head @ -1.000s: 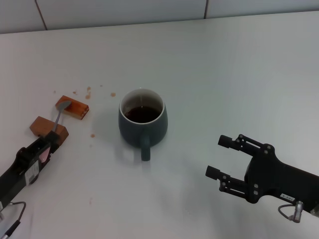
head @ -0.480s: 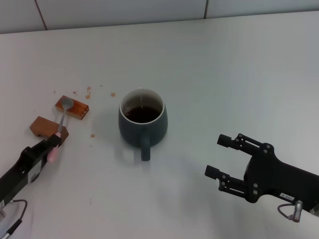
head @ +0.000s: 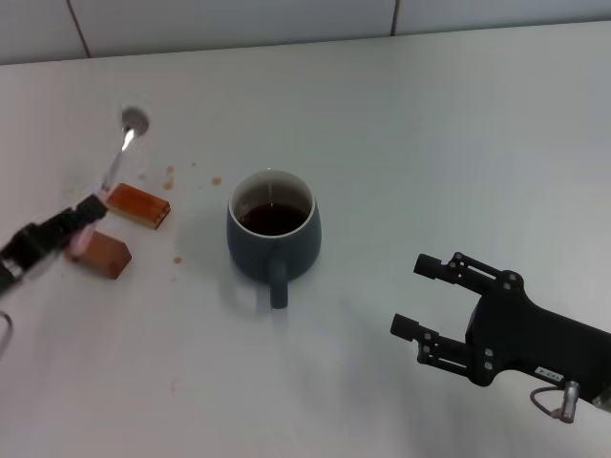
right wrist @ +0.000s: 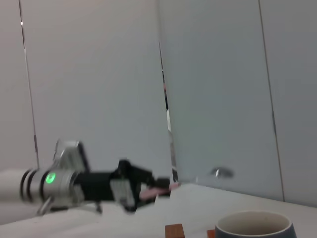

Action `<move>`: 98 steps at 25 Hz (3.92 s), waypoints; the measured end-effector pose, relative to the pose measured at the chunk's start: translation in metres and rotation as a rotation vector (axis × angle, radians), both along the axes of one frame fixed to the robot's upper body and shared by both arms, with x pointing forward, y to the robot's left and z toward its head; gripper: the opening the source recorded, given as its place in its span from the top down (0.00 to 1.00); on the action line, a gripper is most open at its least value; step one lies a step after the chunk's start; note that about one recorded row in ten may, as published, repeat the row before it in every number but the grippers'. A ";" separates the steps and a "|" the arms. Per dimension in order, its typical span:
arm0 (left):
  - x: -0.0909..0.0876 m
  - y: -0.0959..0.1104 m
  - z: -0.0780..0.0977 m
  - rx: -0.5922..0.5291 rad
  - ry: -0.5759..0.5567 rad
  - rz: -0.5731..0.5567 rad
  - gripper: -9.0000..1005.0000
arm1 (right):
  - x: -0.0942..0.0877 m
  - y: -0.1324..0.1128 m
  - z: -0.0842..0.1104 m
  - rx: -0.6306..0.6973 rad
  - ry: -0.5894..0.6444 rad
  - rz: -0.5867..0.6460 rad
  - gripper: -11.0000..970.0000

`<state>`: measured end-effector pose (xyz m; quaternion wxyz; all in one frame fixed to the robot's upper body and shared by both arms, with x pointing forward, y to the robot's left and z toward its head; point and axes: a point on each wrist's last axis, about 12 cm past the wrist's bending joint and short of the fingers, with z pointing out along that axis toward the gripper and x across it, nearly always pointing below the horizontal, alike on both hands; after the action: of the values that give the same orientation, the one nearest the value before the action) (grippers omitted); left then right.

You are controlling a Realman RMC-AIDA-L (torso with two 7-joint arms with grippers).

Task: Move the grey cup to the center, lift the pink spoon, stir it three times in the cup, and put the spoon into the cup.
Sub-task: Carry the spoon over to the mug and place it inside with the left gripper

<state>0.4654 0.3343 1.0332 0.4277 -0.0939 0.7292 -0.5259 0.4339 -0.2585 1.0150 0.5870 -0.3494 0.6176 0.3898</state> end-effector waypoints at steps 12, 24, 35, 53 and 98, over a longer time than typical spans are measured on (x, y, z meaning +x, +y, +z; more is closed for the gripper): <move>0.090 0.000 0.188 0.848 -0.367 -0.586 0.87 | 0.004 -0.001 0.002 -0.003 -0.012 -0.005 0.22; 0.085 -0.082 0.250 1.261 -0.650 -0.920 0.87 | 0.001 -0.006 0.000 -0.011 -0.007 -0.025 0.22; 0.092 -0.136 0.236 1.486 -0.659 -1.138 0.87 | 0.000 -0.006 0.000 -0.013 -0.002 -0.027 0.22; 0.101 -0.177 0.220 1.757 -0.648 -1.249 0.87 | 0.000 -0.006 0.000 -0.009 0.000 -0.025 0.22; 0.076 -0.235 0.193 2.084 -0.707 -1.432 0.87 | 0.001 -0.004 0.002 0.003 -0.004 -0.008 0.22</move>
<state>0.5411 0.0989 1.2265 0.0936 0.8257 0.5279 0.1755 0.4345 -0.2623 1.0168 0.5903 -0.3467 0.6173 0.3877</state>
